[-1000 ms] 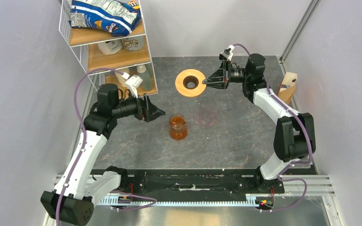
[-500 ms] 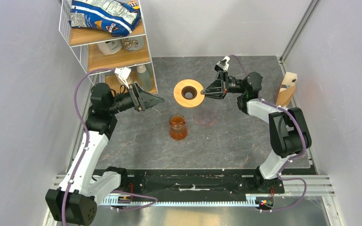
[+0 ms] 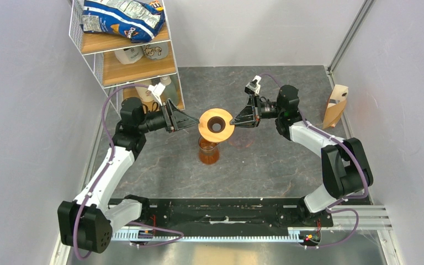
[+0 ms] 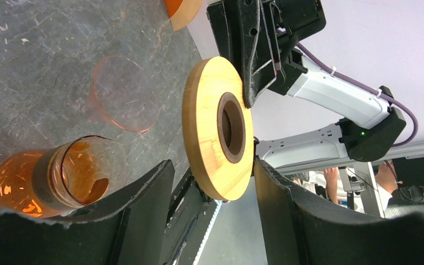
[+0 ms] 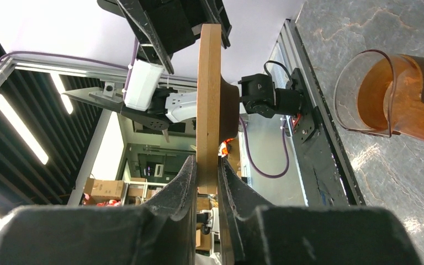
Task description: Place the coffee filter in the dripper
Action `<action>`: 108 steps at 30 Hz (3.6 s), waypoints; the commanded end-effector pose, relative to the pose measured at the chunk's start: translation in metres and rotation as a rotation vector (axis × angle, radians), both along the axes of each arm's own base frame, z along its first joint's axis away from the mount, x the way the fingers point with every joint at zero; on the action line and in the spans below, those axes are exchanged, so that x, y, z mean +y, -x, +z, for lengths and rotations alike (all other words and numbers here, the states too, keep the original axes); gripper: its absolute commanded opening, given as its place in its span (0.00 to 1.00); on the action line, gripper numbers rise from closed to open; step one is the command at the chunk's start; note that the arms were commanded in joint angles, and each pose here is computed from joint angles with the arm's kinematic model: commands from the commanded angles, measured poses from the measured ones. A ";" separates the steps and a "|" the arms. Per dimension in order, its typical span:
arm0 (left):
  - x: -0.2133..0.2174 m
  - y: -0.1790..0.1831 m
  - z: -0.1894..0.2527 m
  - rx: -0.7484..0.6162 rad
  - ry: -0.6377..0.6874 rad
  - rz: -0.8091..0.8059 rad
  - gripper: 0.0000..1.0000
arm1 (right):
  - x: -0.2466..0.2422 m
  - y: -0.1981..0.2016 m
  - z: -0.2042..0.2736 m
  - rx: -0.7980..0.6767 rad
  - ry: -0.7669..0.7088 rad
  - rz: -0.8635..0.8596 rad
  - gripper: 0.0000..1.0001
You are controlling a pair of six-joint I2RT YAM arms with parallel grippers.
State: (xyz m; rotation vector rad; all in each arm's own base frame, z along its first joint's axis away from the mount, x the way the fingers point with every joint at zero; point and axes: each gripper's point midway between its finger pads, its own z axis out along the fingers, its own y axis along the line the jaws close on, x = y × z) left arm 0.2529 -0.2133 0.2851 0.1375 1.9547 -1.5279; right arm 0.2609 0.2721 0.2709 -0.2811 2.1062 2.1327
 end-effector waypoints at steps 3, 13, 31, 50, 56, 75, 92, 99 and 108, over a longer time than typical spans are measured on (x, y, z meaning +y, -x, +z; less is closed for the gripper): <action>-0.015 0.012 -0.001 -0.007 0.012 -0.086 0.63 | 0.005 0.001 0.002 -0.047 0.003 0.005 0.00; -0.014 0.022 -0.022 0.029 -0.017 -0.112 0.54 | 0.014 -0.001 -0.003 -0.023 -0.014 0.034 0.00; 0.000 0.005 -0.070 0.223 -0.030 -0.069 0.02 | 0.024 -0.015 -0.076 0.117 0.275 -0.020 0.26; 0.016 -0.004 -0.113 0.340 -0.050 -0.052 0.02 | 0.035 -0.019 -0.106 0.125 0.414 -0.012 0.33; 0.021 -0.007 -0.124 0.375 -0.063 -0.044 0.03 | 0.035 -0.022 -0.108 0.116 0.438 -0.018 0.33; 0.019 -0.016 -0.136 0.413 -0.067 -0.034 0.12 | 0.033 -0.021 -0.097 0.089 0.428 -0.032 0.45; 0.025 -0.007 -0.138 0.378 -0.136 -0.036 0.48 | 0.029 -0.022 -0.099 0.083 0.447 -0.034 0.47; 0.030 -0.003 -0.132 0.344 -0.153 -0.023 0.51 | 0.030 -0.022 -0.100 0.091 0.443 -0.030 0.47; 0.027 -0.006 -0.133 0.341 -0.146 -0.026 0.48 | 0.034 -0.022 -0.100 0.093 0.432 -0.022 0.46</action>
